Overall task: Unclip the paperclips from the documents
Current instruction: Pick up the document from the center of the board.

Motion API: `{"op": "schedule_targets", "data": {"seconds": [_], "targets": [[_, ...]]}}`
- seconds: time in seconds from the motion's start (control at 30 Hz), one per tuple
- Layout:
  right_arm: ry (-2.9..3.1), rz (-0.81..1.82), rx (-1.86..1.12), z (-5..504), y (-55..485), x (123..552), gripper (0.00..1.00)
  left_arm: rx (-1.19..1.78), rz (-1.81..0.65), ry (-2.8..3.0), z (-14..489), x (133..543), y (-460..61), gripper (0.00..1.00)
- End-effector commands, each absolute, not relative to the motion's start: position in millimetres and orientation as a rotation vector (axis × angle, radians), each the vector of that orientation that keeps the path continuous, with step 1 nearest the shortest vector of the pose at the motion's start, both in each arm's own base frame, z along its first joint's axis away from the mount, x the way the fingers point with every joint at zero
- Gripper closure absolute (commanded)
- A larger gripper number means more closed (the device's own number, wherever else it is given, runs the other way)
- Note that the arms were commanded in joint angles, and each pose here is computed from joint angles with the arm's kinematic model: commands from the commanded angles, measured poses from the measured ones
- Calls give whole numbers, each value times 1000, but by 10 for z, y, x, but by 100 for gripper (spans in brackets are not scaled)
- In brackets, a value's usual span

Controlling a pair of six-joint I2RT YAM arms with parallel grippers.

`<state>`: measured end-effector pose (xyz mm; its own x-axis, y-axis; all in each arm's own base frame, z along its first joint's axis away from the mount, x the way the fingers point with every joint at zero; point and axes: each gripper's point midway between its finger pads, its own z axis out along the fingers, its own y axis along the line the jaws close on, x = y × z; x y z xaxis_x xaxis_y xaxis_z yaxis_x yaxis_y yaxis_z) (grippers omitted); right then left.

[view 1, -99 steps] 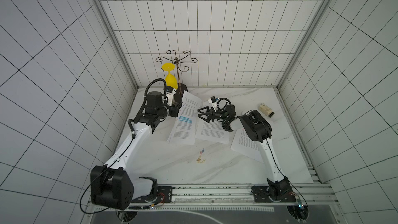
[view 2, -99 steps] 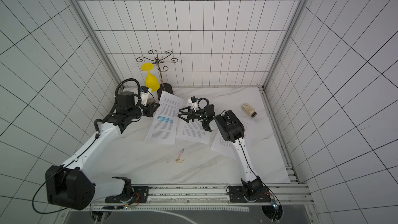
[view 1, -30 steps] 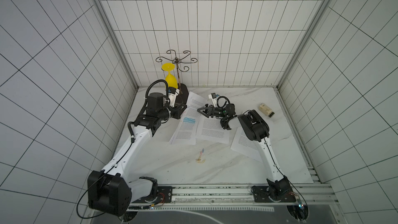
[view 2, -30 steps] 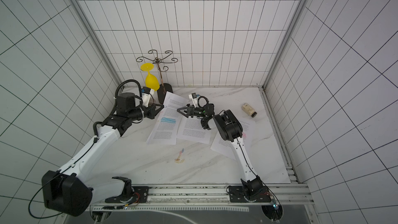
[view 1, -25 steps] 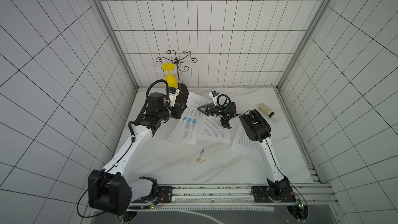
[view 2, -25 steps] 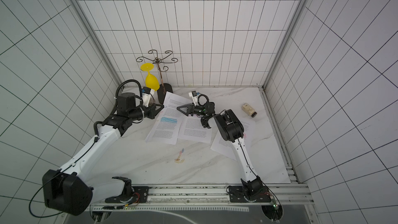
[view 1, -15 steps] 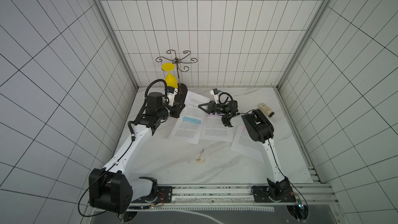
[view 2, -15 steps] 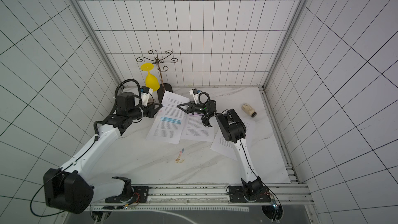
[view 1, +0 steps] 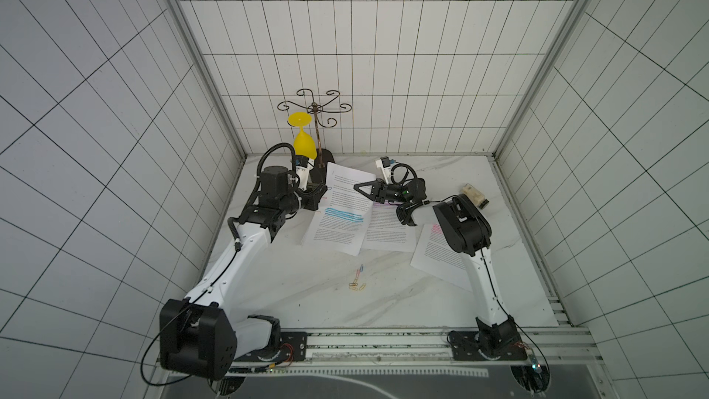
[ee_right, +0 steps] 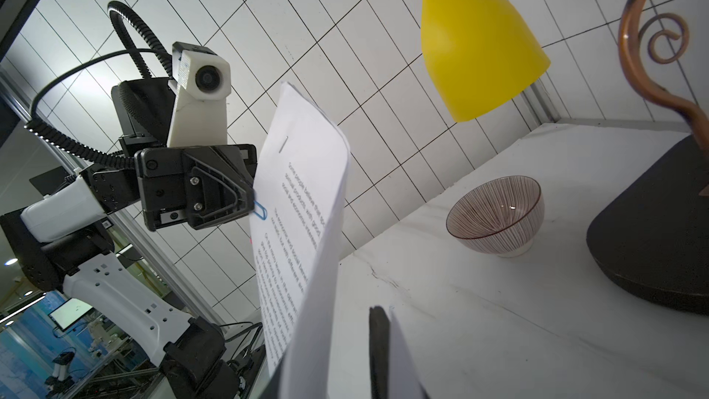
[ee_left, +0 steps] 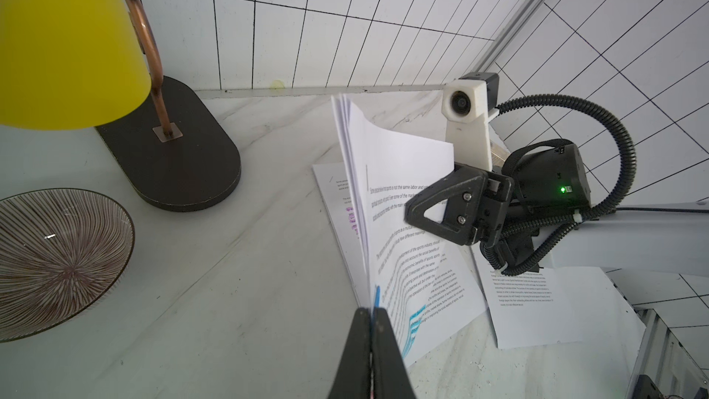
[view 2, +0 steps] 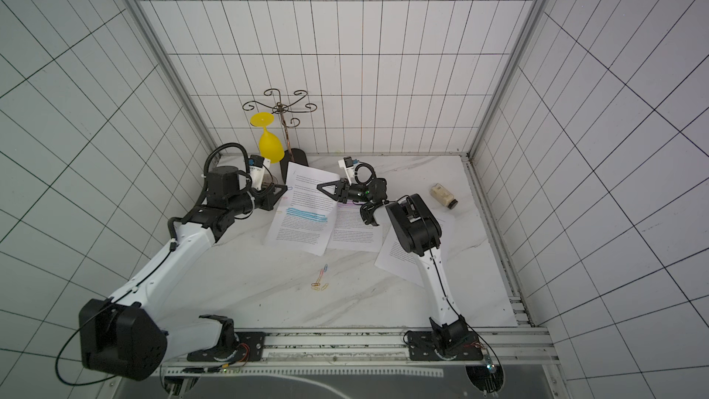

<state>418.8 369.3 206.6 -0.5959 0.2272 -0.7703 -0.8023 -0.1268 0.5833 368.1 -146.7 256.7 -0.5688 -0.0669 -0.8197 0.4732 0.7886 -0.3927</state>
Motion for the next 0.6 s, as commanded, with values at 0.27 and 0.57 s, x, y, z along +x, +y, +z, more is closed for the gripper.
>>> {"op": "schedule_targets", "data": {"seconds": [0.27,0.57], "targets": [[1162,1762,-771,2547,3496,3816,43,235,-717,2042,2643,3734,-1305,100],[1176,1786,-779,2590,3503,3705,43,150,-764,1990,2835,3821,-1218,100]]}}
